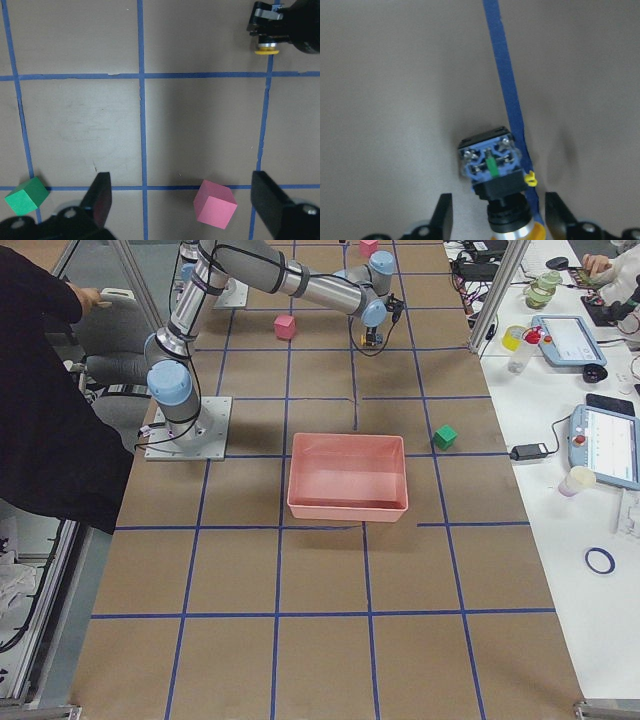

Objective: Align button upright
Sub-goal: 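Lower the button onto the table and open the right gripper, then raise the right gripper and withdraw it away from the button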

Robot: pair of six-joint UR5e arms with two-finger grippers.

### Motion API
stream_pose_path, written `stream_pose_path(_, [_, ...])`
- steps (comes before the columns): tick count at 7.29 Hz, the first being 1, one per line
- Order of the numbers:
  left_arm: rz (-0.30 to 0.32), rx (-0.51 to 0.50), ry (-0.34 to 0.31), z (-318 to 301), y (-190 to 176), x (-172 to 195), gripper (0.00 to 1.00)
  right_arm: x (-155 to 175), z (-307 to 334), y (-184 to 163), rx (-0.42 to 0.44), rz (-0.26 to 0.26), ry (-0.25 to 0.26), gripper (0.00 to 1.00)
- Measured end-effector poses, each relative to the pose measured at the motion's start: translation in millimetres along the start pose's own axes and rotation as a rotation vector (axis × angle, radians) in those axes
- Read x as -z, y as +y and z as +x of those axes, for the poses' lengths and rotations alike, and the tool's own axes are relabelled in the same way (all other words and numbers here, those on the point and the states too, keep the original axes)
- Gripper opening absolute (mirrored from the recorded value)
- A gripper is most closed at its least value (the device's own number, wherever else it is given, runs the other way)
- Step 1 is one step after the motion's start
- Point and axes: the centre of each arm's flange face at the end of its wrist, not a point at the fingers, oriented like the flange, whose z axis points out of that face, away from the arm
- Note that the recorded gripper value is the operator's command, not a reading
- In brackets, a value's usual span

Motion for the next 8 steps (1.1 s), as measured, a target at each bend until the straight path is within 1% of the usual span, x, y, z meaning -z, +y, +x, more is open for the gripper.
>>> stream_pose_path(2, [0.000, 0.001, 0.000, 0, 0, 0, 1.00, 17, 2, 1, 0.009, 0.020, 0.000, 1.00])
stream_pose_path(3, [0.000, 0.001, 0.001, 0, 0, 0, 1.00, 36, 9, 2, 0.008, 0.032, 0.009, 1.00])
stream_pose_path(4, [0.001, 0.001, 0.000, 0, 0, 1, 1.00, 57, 22, 5, -0.001, 0.025, 0.028, 1.00])
stream_pose_path(5, [0.002, 0.001, 0.000, -1, 0, 1, 1.00, 76, 42, 3, -0.019, 0.012, 0.044, 1.00])
stream_pose_path(6, [0.002, 0.001, -0.001, -1, 0, 1, 1.00, 102, 76, -8, -0.031, -0.002, 0.055, 1.00])
stream_pose_path(8, [0.002, 0.000, -0.001, 0, 0, 1, 1.00, 166, 166, -28, -0.050, -0.052, 0.076, 1.00])
